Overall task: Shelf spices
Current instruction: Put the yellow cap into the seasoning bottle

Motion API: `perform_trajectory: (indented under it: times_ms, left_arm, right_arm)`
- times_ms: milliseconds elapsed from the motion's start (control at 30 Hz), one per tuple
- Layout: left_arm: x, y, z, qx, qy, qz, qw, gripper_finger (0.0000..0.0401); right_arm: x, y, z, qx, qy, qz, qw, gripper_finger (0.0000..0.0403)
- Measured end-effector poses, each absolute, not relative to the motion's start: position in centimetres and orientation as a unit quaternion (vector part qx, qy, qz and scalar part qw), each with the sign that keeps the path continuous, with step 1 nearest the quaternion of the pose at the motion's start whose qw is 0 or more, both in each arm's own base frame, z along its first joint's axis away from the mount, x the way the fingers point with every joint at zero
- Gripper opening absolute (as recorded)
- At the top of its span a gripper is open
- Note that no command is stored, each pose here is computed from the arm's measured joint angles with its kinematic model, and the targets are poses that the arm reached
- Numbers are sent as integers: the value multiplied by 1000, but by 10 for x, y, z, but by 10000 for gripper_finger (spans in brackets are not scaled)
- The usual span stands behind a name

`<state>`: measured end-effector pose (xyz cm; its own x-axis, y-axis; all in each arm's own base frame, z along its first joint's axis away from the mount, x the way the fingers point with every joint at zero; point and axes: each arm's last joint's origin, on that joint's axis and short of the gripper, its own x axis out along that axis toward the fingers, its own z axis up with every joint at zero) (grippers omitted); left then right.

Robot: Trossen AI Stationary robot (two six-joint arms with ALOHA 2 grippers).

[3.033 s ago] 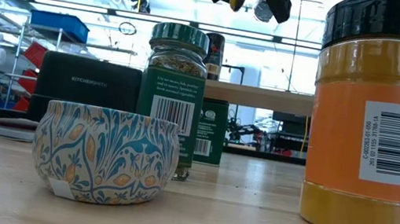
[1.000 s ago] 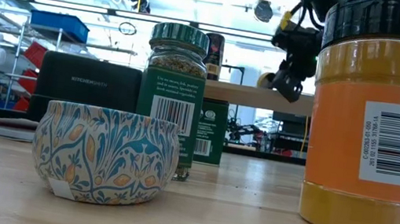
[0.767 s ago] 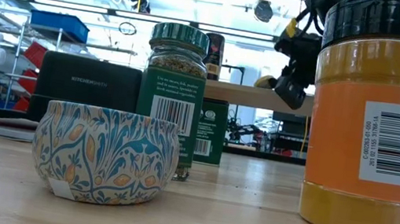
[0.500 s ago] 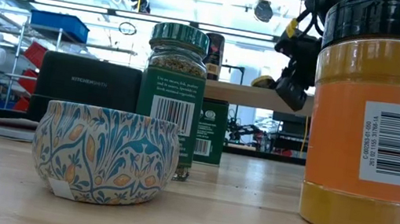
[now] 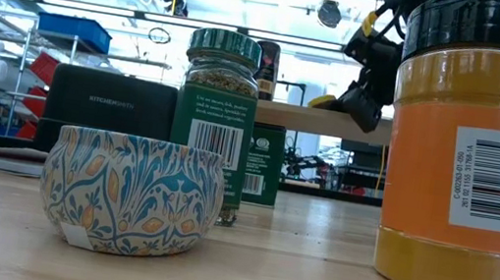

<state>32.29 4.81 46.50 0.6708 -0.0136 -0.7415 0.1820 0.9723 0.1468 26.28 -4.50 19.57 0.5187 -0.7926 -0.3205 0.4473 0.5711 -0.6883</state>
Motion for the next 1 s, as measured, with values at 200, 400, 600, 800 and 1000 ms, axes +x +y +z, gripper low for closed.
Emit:
perform_trajectory:
  times_ms: [200, 400, 600, 800, 1000]
  left_arm:
    - [323, 47, 465, 102, 405, -54, 907, 303]
    - [322, 47, 464, 101, 409, -55, 905, 303]
    - [322, 46, 464, 100, 409, -55, 905, 303]
    - [322, 46, 464, 100, 409, -55, 905, 303]
    - [322, 43, 464, 102, 408, -60, 905, 303]
  right_arm:
    - [261, -45, 194, -249, 318, -382, 831, 130]
    - [261, -52, 197, -207, 353, -394, 823, 136]
    - [264, -55, 212, -201, 396, -394, 805, 135]
    - [269, -55, 232, -191, 420, -370, 806, 134]
    - [269, -58, 253, -175, 446, -368, 796, 134]
